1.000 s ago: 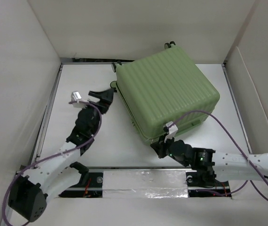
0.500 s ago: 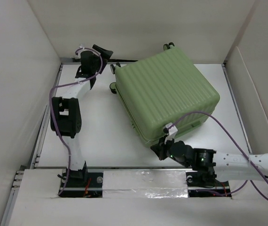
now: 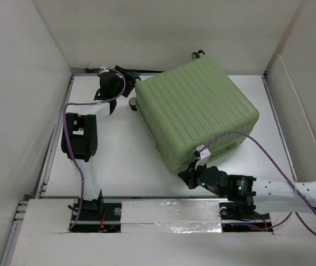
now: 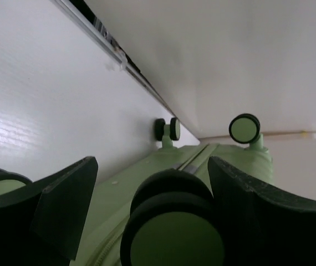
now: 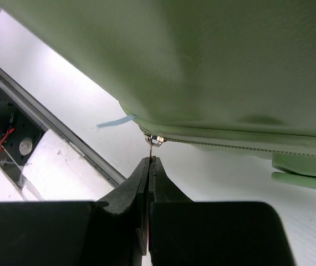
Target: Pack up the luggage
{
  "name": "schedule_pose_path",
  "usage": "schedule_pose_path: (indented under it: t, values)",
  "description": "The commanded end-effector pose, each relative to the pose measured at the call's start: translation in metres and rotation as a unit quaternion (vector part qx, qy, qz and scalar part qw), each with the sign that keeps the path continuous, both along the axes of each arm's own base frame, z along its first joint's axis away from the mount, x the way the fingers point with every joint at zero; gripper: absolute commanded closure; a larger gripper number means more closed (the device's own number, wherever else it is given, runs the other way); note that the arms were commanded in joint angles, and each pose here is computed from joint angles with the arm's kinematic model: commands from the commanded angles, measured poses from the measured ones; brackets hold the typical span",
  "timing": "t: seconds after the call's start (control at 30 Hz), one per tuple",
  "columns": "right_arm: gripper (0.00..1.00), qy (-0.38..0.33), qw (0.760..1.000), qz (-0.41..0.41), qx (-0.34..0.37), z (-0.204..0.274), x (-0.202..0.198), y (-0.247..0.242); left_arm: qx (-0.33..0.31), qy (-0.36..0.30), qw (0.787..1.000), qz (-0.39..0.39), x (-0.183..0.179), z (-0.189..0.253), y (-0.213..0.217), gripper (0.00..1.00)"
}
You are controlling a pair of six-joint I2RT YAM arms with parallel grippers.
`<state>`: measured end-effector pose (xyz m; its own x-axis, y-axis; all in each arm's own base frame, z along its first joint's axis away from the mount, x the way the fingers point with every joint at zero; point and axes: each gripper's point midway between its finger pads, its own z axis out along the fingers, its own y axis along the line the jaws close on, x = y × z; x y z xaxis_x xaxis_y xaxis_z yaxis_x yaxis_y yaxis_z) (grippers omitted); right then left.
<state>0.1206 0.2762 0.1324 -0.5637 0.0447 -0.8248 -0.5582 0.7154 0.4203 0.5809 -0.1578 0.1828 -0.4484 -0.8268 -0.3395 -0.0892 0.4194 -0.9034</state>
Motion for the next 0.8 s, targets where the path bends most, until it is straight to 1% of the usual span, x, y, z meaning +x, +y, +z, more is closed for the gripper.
schedule_pose_path:
  t: [0.0,0.03,0.13,0.2,0.23,0.3,0.33,0.4,0.43,0.47,0.5,0.53,0.57,0.6,0.63,0.67,0.7,0.73,0.77]
  values:
    - [1.00,0.014,0.999,0.024,0.036,0.015,-0.014,0.011,-0.053,-0.070,0.996,-0.018,-0.029,0.052,-0.017,0.22]
    - [1.00,0.016,0.999,0.020,0.025,0.011,-0.014,0.008,-0.072,-0.073,0.995,-0.010,-0.037,0.053,-0.015,0.23]
    - [1.00,0.011,0.999,0.019,0.028,0.015,-0.013,0.008,-0.106,-0.092,0.990,-0.008,-0.043,0.062,-0.015,0.27]
    - [1.00,0.011,0.999,0.019,0.025,0.014,-0.012,0.008,-0.117,-0.098,0.988,-0.009,-0.045,0.069,-0.015,0.29]
    - [1.00,0.010,1.000,0.017,0.023,0.014,-0.012,0.007,-0.118,-0.106,0.987,-0.009,-0.045,0.077,-0.015,0.35]
    - [1.00,0.009,1.000,0.016,0.022,0.014,-0.011,0.006,-0.122,-0.113,0.986,-0.014,-0.048,0.083,-0.020,0.43]
    - [1.00,0.009,1.000,0.014,0.022,0.015,-0.011,0.006,-0.126,-0.126,0.984,-0.014,-0.050,0.092,-0.020,0.54]
    - [1.00,0.004,1.000,0.009,0.022,0.017,-0.006,0.005,-0.132,-0.134,0.982,-0.010,-0.054,0.093,-0.017,0.76]
    - [1.00,0.002,1.000,0.006,0.020,0.018,-0.004,0.004,-0.131,-0.142,0.981,-0.008,-0.057,0.100,-0.016,0.95]
    - [1.00,0.002,1.000,0.007,0.019,0.019,-0.002,0.004,-0.127,-0.140,0.982,0.003,-0.059,0.096,-0.012,1.00]
    - [1.00,-0.003,1.000,-0.007,0.017,0.020,0.009,-0.001,-0.123,-0.144,0.982,0.014,-0.060,0.096,-0.004,1.00]
    - [1.00,-0.006,1.000,-0.011,0.020,0.024,0.015,-0.003,-0.116,-0.164,0.979,0.016,-0.067,0.108,-0.001,1.00]
    - [1.00,-0.016,0.999,-0.021,0.021,0.029,0.030,-0.009,-0.106,-0.157,0.981,0.033,-0.071,0.096,0.011,1.00]
    - [1.00,-0.022,0.999,-0.026,0.022,0.032,0.039,-0.014,-0.094,-0.178,0.978,0.046,-0.078,0.109,0.023,1.00]
    - [1.00,-0.030,0.999,-0.033,0.029,0.041,0.049,-0.017,-0.089,-0.182,0.978,0.052,-0.085,0.109,0.026,1.00]
    - [1.00,-0.033,0.999,-0.020,0.035,0.046,0.053,-0.017,-0.079,-0.170,0.979,0.076,-0.092,0.092,0.039,1.00]
    - [1.00,-0.055,0.997,-0.021,0.040,0.057,0.066,-0.020,-0.072,-0.175,0.978,0.084,-0.100,0.092,0.043,1.00]
    - [1.00,-0.063,0.996,-0.049,0.041,0.063,0.088,-0.034,-0.060,-0.179,0.978,0.092,-0.118,0.090,0.048,1.00]
    - [1.00,-0.068,0.996,-0.031,0.048,0.073,0.094,-0.030,-0.053,-0.179,0.976,0.109,-0.126,0.087,0.056,1.00]
